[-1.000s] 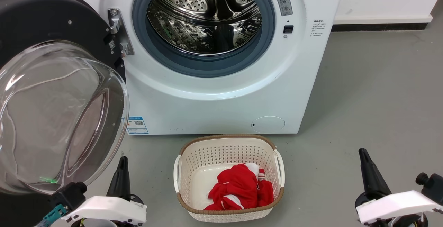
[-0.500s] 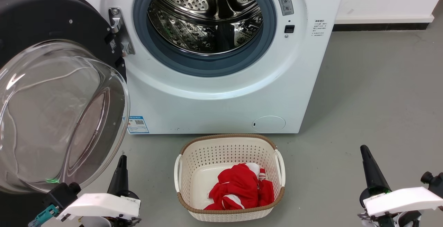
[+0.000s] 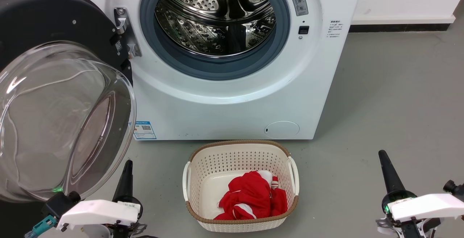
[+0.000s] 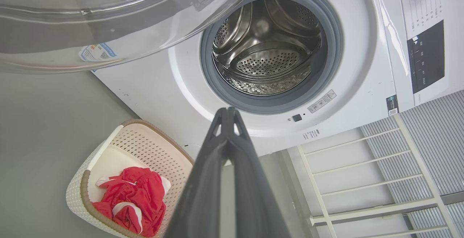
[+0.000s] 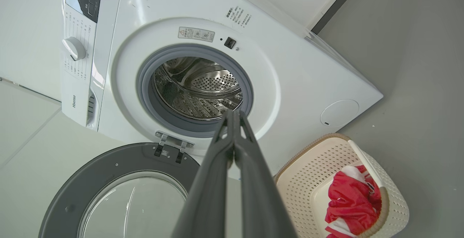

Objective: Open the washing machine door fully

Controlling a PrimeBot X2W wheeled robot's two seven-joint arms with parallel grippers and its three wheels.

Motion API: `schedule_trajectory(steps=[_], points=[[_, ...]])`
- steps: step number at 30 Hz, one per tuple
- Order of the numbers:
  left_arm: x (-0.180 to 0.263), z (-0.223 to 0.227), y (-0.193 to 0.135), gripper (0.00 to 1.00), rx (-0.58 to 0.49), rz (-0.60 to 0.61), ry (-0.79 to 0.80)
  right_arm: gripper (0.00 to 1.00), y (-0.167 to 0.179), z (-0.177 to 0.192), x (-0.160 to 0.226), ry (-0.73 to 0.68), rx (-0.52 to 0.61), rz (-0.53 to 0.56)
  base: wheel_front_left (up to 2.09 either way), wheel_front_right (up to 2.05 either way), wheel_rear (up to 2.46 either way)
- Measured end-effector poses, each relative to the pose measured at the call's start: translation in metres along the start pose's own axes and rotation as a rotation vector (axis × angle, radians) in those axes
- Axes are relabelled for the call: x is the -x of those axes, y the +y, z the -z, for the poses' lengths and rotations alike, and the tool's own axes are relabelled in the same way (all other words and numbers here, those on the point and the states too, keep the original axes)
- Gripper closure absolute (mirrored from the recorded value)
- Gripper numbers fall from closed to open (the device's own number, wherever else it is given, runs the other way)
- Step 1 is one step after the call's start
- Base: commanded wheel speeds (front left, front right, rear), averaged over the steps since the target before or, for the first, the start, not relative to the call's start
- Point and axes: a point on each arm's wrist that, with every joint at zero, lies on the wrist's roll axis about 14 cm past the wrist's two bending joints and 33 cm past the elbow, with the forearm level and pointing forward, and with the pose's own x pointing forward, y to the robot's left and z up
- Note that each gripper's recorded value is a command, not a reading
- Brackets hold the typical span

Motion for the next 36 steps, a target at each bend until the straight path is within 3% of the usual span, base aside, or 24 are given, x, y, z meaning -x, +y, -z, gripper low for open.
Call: schedule_trajectory(steps=[36], points=[[-0.007,-0.006,-0.004,1.0,0.364,0.033,0.013,1.0,-0.001,-0.004,-0.011,-0.004,-0.35,0.001,0.0,0.0,0.0]])
